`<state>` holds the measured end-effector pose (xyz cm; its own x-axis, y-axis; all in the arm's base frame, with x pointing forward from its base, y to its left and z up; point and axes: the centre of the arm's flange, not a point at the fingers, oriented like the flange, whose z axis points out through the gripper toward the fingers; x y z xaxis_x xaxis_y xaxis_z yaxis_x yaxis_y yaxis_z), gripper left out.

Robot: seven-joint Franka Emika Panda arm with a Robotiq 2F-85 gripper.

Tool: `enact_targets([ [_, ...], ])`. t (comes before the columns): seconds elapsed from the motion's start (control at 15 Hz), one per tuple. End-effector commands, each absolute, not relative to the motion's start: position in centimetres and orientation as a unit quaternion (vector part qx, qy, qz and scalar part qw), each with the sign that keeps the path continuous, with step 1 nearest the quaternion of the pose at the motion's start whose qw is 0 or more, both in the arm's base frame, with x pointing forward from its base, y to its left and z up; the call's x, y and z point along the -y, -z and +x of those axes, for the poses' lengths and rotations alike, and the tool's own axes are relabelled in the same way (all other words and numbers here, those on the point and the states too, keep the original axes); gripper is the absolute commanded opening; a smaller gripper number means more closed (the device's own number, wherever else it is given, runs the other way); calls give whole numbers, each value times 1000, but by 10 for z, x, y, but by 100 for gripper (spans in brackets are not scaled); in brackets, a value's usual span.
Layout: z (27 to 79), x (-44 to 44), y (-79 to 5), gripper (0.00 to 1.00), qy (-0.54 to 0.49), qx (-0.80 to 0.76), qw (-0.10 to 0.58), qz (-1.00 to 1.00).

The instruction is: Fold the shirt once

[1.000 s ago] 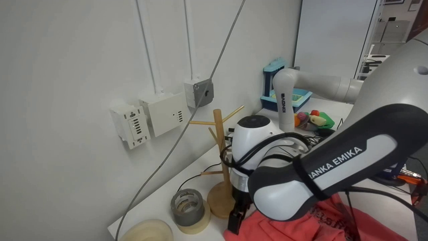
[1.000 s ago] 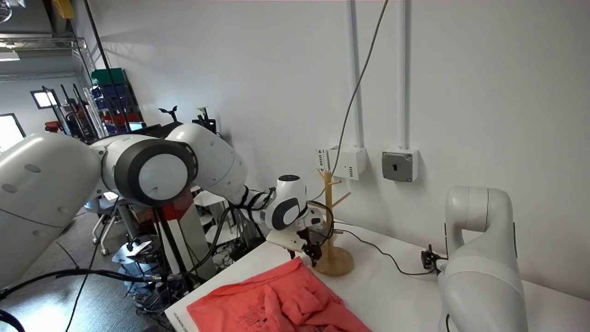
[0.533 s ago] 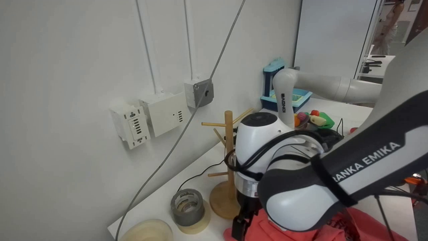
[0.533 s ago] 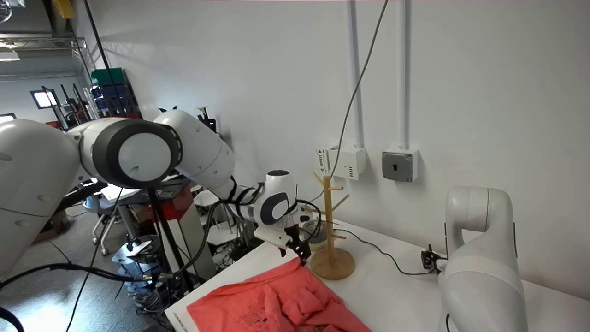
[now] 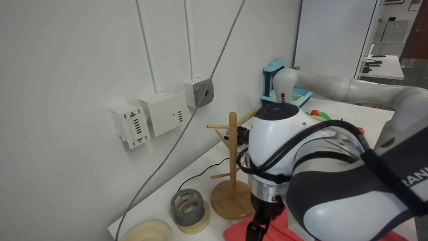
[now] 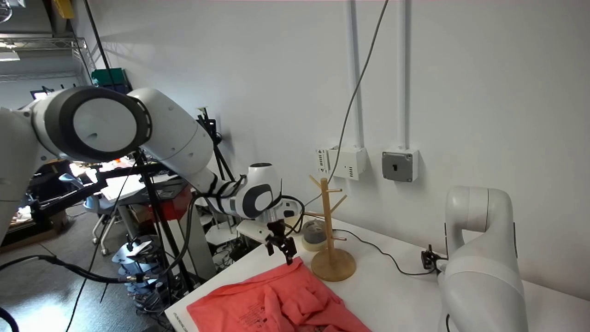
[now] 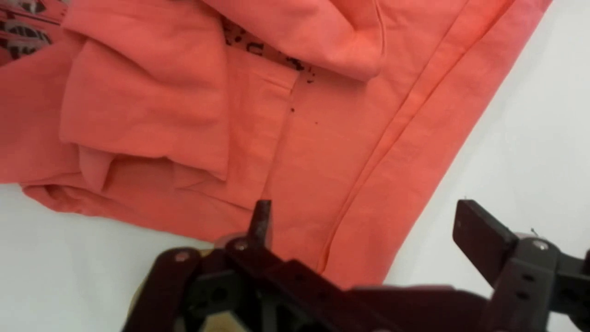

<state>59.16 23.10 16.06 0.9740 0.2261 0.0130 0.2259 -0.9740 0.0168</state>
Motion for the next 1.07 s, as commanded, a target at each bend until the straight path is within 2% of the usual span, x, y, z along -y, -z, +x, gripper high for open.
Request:
enact_targets([
  [0.0,563,-219,-180,100,-8,-99,19,995],
  [0.53,528,-218,-126,100,13,-93,9,996],
  [1.0,574,-224,-82,100,-107,-110,5,988],
])
